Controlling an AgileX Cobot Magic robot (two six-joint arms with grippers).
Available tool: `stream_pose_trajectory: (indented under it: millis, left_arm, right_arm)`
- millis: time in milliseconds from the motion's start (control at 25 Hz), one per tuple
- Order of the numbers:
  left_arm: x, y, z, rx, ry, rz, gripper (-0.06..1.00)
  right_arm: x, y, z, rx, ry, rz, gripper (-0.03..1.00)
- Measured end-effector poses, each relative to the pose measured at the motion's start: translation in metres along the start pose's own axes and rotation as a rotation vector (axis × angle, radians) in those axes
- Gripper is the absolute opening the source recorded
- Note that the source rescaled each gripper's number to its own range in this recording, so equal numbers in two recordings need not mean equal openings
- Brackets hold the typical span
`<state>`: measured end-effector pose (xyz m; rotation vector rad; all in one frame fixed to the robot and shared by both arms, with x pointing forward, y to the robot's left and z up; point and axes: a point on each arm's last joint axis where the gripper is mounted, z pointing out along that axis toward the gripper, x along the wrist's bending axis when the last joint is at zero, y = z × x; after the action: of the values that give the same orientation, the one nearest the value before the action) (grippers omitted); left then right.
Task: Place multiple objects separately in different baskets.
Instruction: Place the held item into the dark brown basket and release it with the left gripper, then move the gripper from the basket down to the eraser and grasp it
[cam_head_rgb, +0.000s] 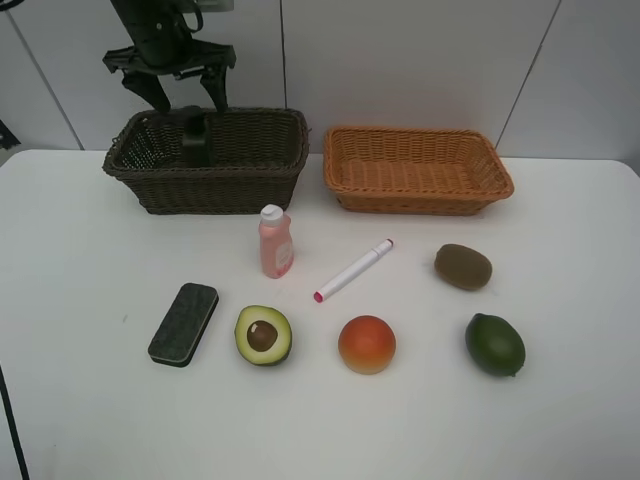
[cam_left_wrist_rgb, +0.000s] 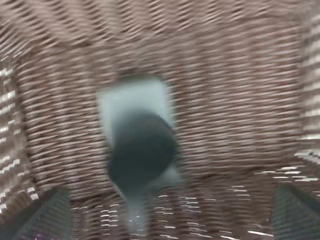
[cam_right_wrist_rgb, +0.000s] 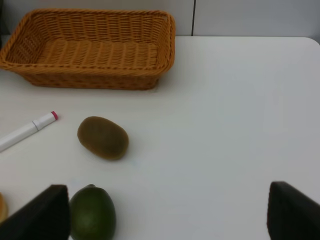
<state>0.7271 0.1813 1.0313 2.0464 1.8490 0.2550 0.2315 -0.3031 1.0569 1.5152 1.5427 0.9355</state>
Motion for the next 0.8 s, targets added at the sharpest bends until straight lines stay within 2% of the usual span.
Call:
stream_pose_trajectory:
  millis: [200, 320, 600, 800]
  left_arm:
    - [-0.012, -0.002, -0.071, -0.109, -0.042, 0.012, 1.00]
    - [-0.010, -0.025, -0.100, -0.089, -0.043, 0.027, 0.99]
    - [0.001, -0.132, -0.146, 0.057, -0.048, 0.029, 0.99]
    - [0.012, -0.202, -0.139, 0.188, -0.030, 0.025, 0.99]
  right_arm:
    - [0.000, 0.000, 0.000, 0.000, 0.000, 0.000, 1.00]
    - [0.000, 0.000, 0.000, 0.000, 0.000, 0.000, 1.00]
    - [0.000, 0.000, 0.000, 0.000, 0.000, 0.000, 1.00]
    - [0.000, 0.000, 0.000, 0.000, 0.000, 0.000, 1.00]
